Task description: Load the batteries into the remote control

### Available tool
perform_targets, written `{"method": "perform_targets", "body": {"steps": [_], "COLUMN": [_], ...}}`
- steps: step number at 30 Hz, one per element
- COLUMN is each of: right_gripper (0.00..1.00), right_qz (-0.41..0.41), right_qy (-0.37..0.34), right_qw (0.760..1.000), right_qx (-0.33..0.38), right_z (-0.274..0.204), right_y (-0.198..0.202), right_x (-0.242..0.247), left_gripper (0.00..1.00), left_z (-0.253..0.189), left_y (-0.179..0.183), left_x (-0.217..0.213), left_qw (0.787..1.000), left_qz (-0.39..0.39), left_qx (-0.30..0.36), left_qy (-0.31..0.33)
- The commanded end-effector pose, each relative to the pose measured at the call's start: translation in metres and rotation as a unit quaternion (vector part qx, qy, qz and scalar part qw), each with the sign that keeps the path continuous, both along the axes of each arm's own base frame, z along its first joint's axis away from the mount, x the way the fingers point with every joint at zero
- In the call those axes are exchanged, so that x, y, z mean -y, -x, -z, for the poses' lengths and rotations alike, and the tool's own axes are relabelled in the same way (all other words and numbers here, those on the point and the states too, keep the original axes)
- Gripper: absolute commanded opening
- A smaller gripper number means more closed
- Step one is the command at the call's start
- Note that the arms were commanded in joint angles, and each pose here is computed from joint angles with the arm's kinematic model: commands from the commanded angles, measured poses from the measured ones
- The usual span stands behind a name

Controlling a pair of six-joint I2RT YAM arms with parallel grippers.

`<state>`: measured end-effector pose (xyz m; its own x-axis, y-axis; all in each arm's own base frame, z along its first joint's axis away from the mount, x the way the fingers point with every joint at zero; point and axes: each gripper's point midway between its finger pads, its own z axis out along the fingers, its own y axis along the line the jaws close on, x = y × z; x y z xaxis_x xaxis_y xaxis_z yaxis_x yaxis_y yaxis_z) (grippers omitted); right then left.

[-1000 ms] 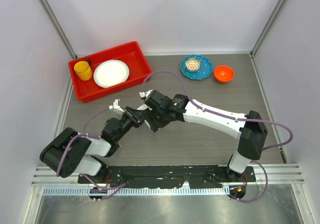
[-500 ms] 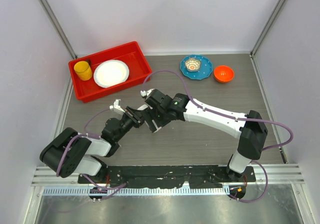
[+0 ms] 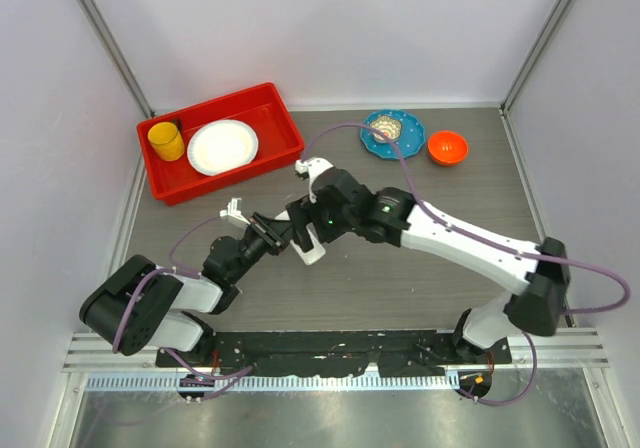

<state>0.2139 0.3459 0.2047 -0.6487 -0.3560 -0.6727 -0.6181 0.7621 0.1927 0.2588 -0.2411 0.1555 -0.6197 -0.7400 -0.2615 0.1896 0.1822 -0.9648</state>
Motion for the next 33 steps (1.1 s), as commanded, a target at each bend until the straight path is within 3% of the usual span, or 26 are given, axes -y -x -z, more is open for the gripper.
{"method": "perform_targets", "body": {"steps": [1, 4, 8, 17, 33], "right_gripper": [0.88, 0.88, 0.88, 0.93, 0.92], "right_qz": [0.068, 0.104, 0.089, 0.039, -0.029], "right_qy": [-0.137, -0.21, -0.342, -0.431, -0.39], "right_qw": [0.987, 0.972, 0.935, 0.901, 0.912], "right_qx": [0.053, 0.027, 0.027, -0.035, -0.124], "right_z": [-0.059, -0.047, -0.06, -0.064, -0.02], "right_y": [-0.02, -0.03, -0.02, -0.005, 0.02], "right_x": [0.021, 0.035, 0.044, 0.055, 0.044], "left_gripper": [0.0, 0.0, 0.0, 0.0, 0.0], "left_z": [-0.083, -0.093, -0.104, -0.105, -0.111], "left_y": [0.003, 0.005, 0.008, 0.026, 0.024], "left_x": [0.0, 0.002, 0.008, 0.031, 0.038], "left_qw": [0.988, 0.986, 0.982, 0.97, 0.966], "left_qz": [0.003, 0.022, 0.065, 0.179, 0.198], "left_qx": [0.125, 0.12, 0.1, 0.078, 0.09], "left_qy": [0.095, 0.116, 0.148, 0.147, 0.142]}}
